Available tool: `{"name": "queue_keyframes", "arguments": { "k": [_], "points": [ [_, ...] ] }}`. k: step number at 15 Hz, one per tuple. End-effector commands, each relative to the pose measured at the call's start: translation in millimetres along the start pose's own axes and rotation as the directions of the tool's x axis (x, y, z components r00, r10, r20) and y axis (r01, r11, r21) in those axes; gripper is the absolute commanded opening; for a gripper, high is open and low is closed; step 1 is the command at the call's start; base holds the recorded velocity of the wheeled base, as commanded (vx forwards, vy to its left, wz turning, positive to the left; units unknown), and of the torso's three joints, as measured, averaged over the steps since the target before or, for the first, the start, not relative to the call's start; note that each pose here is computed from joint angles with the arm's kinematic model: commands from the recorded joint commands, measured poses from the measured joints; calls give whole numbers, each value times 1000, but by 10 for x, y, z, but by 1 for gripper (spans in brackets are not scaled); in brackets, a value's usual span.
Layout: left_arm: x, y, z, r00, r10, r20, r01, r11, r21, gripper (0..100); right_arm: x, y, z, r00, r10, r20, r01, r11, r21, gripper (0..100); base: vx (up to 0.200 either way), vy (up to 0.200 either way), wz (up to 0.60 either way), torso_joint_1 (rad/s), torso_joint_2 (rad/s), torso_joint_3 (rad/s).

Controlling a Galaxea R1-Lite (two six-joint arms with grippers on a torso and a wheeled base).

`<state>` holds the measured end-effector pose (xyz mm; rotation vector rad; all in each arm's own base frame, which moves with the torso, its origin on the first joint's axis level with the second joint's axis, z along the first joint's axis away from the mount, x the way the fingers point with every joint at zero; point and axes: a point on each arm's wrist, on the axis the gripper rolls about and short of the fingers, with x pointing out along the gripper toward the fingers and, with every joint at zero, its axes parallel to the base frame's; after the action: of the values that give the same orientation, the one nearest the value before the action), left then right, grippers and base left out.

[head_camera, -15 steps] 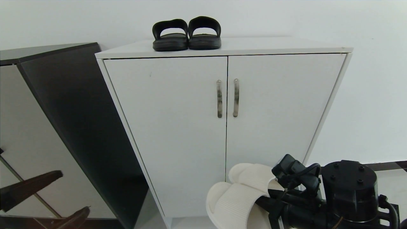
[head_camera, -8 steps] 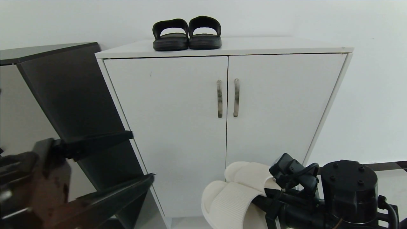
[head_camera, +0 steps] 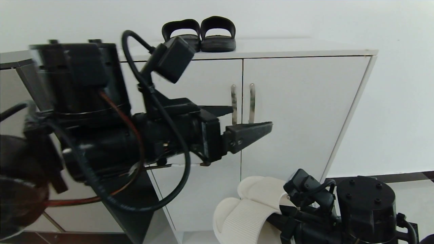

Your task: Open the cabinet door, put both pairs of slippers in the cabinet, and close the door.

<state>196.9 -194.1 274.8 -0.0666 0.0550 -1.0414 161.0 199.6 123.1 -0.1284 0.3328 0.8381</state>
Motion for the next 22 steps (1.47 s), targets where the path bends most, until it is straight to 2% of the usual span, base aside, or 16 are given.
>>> {"name": "queue_keyframes", "arguments": {
  "k": [1,4,6,7,8,11,19,22],
  "points": [
    [365,60,-110,998,-47,-35,46,999,-27,100,-10,0,7,1000,0,4,0,1000,0,0,0,0,0,0,0,0],
    [476,65,-77,998,-65,-25,64,998,-28,100,-37,3,21,1000,2,12,-2,1000,-2,0,0,0,0,0,0,0],
    [473,135,-1,987,-159,-31,156,983,-94,100,-31,7,15,1000,3,8,-3,1000,-2,0,0,0,0,0,0,0],
    [478,170,66,985,-170,-12,166,976,-141,100,-31,7,15,1000,3,8,-3,1000,-2,0,0,0,0,0,0,0],
    [517,215,62,987,-161,-10,157,975,-157,100,-34,7,18,1000,3,10,-3,1000,-2,0,0,0,0,0,0,0],
    [565,341,39,993,-113,-12,110,981,-160,100,-30,7,19,1000,3,10,-3,1000,-2,0,0,0,0,0,0,0],
    [627,562,-28,999,25,-20,-28,986,-164,100,-30,7,19,1000,3,10,-3,1000,-2,0,0,0,0,0,0,0],
    [660,577,-38,999,29,-21,-32,986,-166,100,-57,7,39,1000,4,21,-4,1000,-2,0,0,0,0,0,0,0]
  ]
}}
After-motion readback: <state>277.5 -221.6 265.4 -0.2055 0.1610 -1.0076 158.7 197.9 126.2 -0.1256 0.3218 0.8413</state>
